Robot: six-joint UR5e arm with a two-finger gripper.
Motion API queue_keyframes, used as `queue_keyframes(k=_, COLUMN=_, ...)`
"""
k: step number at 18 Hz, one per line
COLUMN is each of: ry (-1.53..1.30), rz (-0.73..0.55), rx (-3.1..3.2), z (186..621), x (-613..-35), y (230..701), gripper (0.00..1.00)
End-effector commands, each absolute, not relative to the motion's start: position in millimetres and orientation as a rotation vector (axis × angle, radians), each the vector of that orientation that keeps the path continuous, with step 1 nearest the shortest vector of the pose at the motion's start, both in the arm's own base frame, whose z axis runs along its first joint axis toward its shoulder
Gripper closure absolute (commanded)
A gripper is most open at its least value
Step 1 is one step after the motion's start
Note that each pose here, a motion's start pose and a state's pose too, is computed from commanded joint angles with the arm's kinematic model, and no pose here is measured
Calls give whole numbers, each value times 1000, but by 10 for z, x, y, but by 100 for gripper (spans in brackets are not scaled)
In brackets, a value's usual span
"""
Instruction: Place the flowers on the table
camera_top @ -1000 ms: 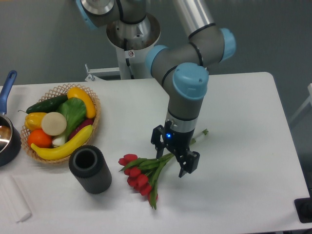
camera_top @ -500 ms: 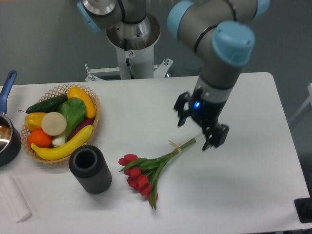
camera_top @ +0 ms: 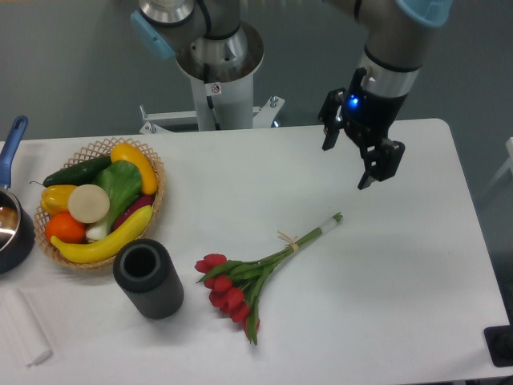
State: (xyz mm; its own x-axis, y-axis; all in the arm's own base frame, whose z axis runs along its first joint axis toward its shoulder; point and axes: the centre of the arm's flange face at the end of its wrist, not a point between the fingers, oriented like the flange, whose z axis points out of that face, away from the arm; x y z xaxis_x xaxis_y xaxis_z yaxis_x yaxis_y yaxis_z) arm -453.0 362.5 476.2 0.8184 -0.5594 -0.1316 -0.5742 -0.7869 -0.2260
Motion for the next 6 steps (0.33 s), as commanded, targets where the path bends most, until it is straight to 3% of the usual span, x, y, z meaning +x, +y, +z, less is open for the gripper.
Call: queue_keyframes(k=6, ry=858, rz=94, rx=-2738, z=4805, x=-4560, y=3594, gripper=0)
